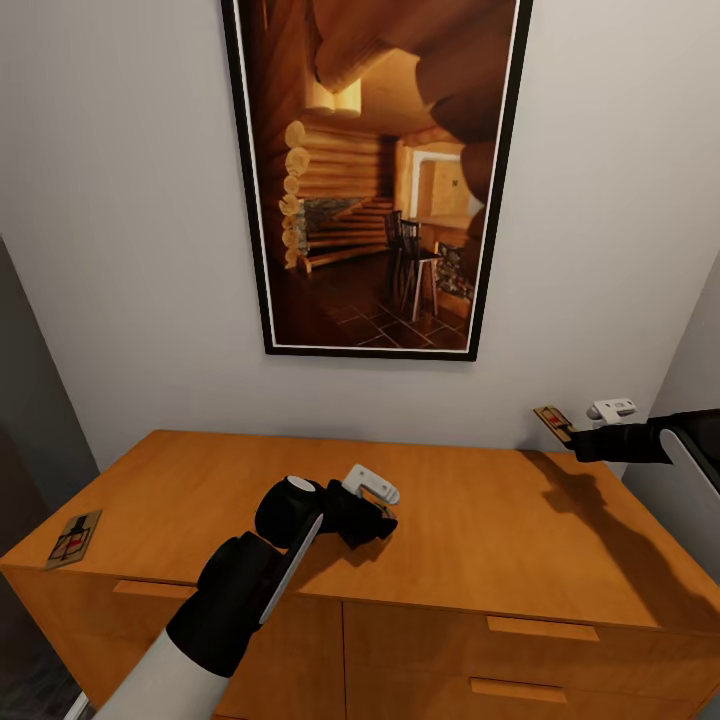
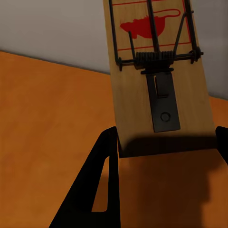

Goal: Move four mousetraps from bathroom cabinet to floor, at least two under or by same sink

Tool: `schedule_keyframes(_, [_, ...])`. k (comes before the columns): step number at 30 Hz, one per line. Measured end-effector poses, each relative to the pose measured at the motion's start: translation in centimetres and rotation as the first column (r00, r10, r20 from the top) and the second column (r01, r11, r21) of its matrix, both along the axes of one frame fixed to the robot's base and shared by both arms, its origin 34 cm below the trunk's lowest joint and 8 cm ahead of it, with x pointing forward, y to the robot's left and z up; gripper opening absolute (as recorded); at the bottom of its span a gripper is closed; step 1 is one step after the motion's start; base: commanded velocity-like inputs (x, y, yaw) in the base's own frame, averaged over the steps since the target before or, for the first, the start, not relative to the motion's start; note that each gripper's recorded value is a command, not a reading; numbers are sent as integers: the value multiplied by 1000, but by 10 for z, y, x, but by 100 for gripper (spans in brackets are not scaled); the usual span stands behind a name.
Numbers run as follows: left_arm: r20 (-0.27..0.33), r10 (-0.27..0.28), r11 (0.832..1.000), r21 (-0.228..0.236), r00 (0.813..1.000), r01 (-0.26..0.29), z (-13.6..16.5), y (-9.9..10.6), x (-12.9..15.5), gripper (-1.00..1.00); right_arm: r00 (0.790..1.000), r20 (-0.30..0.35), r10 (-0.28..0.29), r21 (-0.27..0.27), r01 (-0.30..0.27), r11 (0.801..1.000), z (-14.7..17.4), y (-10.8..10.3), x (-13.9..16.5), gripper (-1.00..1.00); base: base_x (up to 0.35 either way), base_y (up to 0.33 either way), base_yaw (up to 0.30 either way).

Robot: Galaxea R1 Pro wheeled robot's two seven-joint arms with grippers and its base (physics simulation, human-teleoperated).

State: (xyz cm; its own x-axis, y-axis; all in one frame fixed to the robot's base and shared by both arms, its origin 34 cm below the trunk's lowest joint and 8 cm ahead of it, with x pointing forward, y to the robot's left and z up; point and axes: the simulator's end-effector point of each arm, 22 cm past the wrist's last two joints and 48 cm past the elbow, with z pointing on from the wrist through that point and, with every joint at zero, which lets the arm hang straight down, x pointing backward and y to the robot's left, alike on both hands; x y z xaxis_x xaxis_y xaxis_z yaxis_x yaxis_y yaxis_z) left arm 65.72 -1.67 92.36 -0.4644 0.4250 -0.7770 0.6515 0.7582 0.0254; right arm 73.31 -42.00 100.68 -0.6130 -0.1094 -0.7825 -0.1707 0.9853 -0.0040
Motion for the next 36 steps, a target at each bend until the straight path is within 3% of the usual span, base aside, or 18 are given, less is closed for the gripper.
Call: schedule_keyframes(36, [-29, 7, 1000, 21, 1000, -6, -15, 4, 0, 100, 1000, -1, 0, 0, 0, 1000, 0, 0, 0, -100, 0, 0, 0])
